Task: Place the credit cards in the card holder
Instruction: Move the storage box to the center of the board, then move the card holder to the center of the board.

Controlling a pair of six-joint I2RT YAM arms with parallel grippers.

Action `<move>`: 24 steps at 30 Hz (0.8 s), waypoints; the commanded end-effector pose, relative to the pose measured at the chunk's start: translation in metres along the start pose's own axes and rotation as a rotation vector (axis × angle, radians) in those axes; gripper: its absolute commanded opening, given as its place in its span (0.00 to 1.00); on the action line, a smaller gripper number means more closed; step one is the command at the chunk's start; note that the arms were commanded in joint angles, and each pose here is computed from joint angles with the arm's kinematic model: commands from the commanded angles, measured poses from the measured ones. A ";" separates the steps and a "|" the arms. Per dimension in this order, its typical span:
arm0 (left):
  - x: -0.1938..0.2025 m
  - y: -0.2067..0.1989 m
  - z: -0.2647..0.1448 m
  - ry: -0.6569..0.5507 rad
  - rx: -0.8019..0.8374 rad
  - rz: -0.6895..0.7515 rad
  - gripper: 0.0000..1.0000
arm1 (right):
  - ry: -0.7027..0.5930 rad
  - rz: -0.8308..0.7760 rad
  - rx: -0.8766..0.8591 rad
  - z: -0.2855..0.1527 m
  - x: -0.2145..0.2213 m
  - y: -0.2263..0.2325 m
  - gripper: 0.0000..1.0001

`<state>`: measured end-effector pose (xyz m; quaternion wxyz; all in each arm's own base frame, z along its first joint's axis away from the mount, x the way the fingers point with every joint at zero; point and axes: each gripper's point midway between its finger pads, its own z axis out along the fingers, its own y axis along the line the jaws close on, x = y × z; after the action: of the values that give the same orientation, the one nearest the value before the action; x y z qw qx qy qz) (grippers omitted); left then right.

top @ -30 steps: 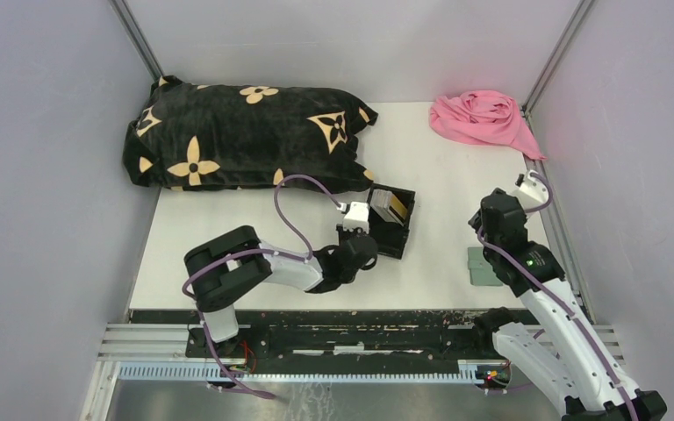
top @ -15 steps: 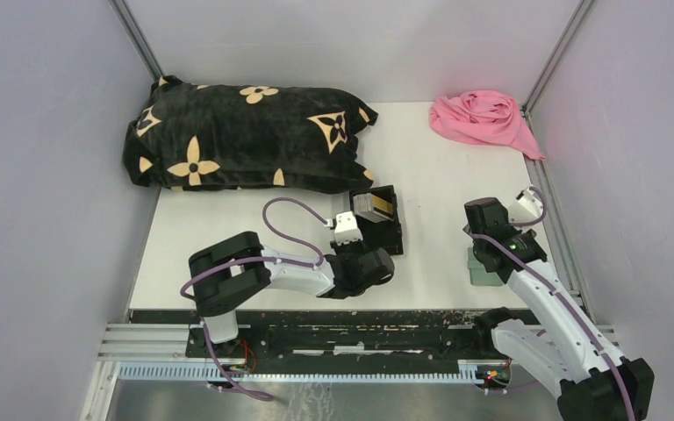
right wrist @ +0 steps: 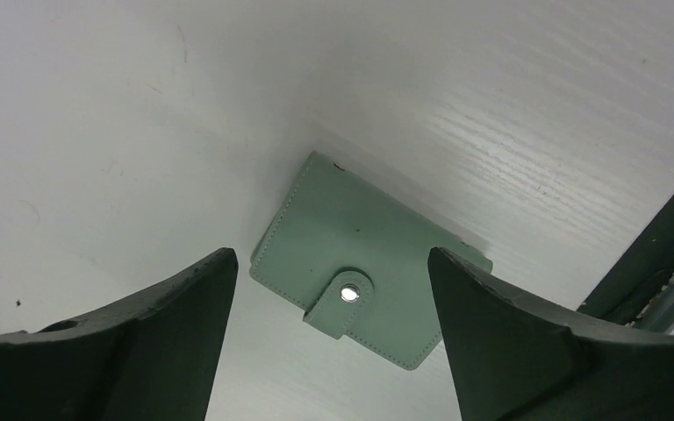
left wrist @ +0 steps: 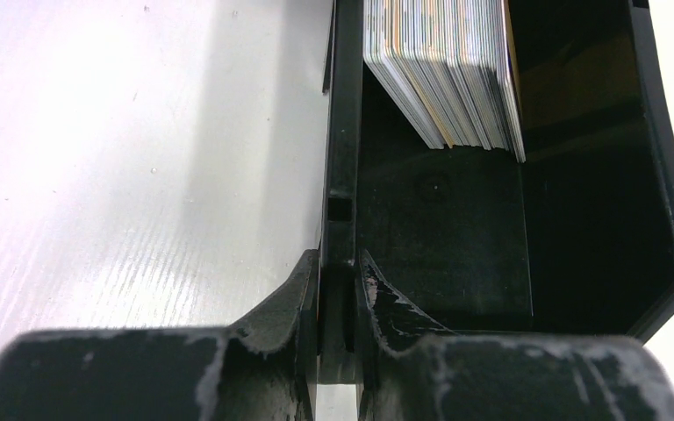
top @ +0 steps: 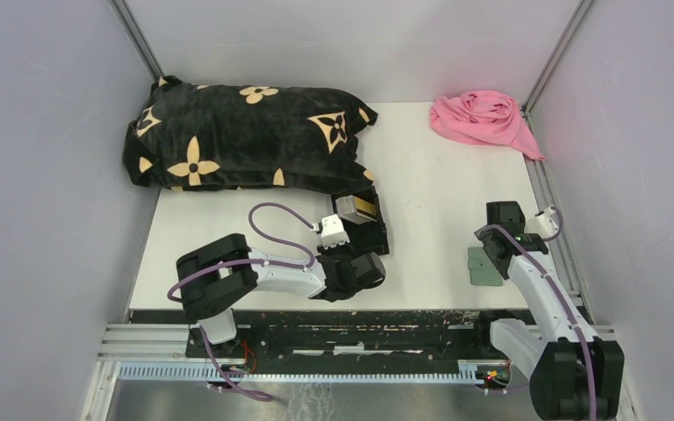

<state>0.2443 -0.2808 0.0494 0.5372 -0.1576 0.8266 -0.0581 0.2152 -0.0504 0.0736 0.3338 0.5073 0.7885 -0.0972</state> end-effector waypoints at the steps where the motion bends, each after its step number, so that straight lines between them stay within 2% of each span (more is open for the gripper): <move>1: -0.026 -0.006 -0.005 -0.080 0.003 -0.076 0.04 | 0.064 0.058 -0.060 0.009 0.008 0.019 0.87; 13: -0.047 -0.022 -0.009 -0.122 0.047 -0.079 0.32 | 0.139 0.070 -0.021 0.029 0.023 0.019 0.92; 19: -0.059 -0.030 -0.015 -0.140 0.085 -0.079 0.57 | 0.158 0.074 -0.001 0.031 0.028 0.014 0.93; 21: -0.063 -0.033 -0.016 -0.147 0.091 -0.075 0.62 | 0.161 0.073 0.013 0.031 0.028 0.011 0.93; 24: -0.068 -0.039 -0.019 -0.156 0.113 -0.079 0.64 | 0.169 0.069 0.018 0.028 0.029 0.009 0.93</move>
<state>0.2545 -0.2949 0.0959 0.5700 -0.1580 0.7998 -0.1028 0.2310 -0.0392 0.0354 0.2712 0.5343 0.7990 -0.0500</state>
